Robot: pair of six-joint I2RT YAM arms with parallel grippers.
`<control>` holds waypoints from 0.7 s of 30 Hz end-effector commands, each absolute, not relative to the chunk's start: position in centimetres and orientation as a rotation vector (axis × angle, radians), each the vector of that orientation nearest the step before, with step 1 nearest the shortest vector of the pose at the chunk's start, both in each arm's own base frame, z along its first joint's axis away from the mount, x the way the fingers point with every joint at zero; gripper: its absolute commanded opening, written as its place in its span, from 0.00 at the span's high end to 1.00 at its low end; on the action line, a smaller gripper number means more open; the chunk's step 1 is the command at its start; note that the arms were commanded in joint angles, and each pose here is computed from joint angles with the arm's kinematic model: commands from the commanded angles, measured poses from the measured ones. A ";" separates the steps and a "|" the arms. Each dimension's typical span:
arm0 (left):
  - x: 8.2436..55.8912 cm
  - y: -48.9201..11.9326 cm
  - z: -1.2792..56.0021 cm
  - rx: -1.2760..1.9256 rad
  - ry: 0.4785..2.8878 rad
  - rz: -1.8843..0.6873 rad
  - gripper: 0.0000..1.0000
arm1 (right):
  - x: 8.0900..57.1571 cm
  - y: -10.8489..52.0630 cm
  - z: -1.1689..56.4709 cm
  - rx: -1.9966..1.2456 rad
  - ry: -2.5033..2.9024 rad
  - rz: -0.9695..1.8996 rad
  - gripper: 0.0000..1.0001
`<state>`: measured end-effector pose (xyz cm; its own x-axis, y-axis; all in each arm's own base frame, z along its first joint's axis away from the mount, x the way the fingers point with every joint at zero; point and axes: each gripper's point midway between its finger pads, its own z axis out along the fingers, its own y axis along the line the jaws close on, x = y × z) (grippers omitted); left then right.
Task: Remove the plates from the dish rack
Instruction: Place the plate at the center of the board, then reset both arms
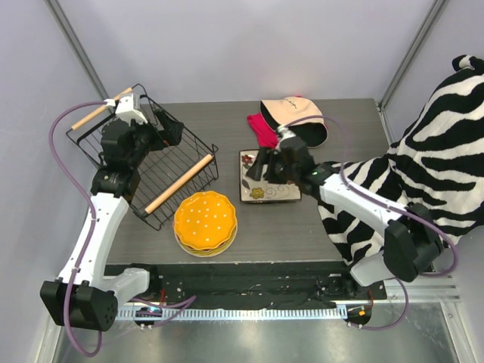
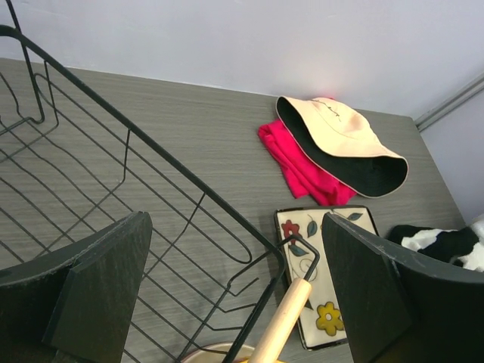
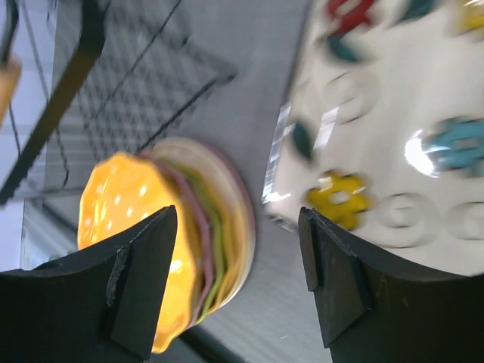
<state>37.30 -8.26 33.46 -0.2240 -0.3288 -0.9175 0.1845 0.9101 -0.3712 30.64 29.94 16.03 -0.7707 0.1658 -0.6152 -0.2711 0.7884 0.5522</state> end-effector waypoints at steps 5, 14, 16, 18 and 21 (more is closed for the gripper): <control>35.2 -7.7 37.8 -0.143 1.644 -0.474 0.00 | 35.6 17.9 23.7 0.134 2.041 0.613 0.26; 33.4 -6.7 39.5 -0.178 1.625 -0.445 0.00 | 34.4 11.2 29.4 0.270 1.834 0.431 0.26; 33.3 -6.8 39.6 -0.177 1.626 -0.446 0.00 | 34.1 10.5 29.8 0.287 1.815 0.407 0.26; 33.3 -6.7 39.7 -0.182 1.621 -0.440 0.00 | 33.7 10.0 30.3 0.293 1.798 0.395 0.25; 33.2 -6.8 39.7 -0.179 1.624 -0.443 0.00 | 33.6 9.8 30.3 0.296 1.796 0.391 0.25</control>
